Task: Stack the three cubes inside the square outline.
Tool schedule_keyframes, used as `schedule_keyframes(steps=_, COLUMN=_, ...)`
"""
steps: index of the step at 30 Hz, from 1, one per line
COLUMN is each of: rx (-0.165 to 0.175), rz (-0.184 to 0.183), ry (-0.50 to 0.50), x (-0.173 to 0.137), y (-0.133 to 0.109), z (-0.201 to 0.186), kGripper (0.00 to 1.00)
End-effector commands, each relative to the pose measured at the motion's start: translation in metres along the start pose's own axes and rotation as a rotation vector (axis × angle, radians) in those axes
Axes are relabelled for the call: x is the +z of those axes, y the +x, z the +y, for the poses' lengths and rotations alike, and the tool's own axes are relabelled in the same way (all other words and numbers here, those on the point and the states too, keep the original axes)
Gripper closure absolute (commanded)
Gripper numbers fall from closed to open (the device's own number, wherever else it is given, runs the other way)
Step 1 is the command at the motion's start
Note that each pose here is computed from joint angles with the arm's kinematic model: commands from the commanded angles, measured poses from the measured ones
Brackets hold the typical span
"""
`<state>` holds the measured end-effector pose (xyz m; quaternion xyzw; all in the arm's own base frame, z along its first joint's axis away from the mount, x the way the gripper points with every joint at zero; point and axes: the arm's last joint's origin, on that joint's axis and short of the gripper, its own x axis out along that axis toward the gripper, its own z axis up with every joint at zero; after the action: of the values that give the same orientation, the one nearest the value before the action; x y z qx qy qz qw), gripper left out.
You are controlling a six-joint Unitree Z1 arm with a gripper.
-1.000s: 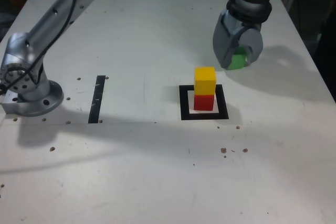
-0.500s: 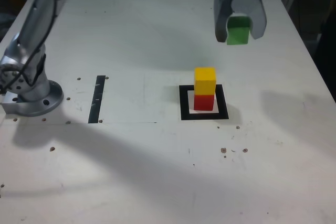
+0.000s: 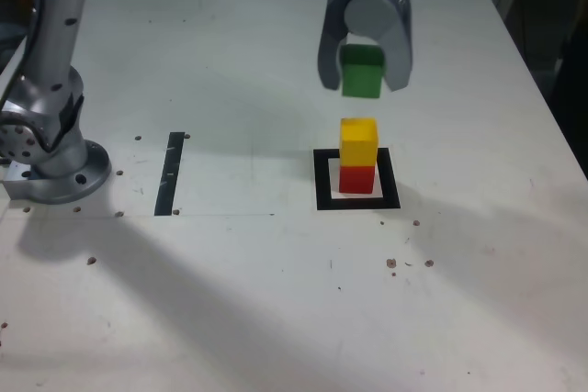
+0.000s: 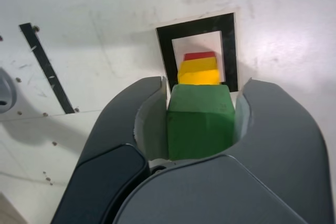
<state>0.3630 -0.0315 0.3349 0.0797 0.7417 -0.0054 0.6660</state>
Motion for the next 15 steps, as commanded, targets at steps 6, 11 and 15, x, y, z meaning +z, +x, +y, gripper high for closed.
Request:
schedule_keyframes(steps=6, rx=-0.031, rz=0.026, ry=-0.010, x=-0.001, y=0.017, z=-0.005, kGripper=0.83)
schedule_keyframes(steps=11, rx=-0.032, rz=0.023, ry=-0.010, x=-0.001, y=0.020, z=-0.006, kGripper=0.83)
schedule_keyframes(steps=15, rx=-0.037, rz=0.020, ry=-0.010, x=0.000, y=0.025, z=-0.006, kGripper=0.83)
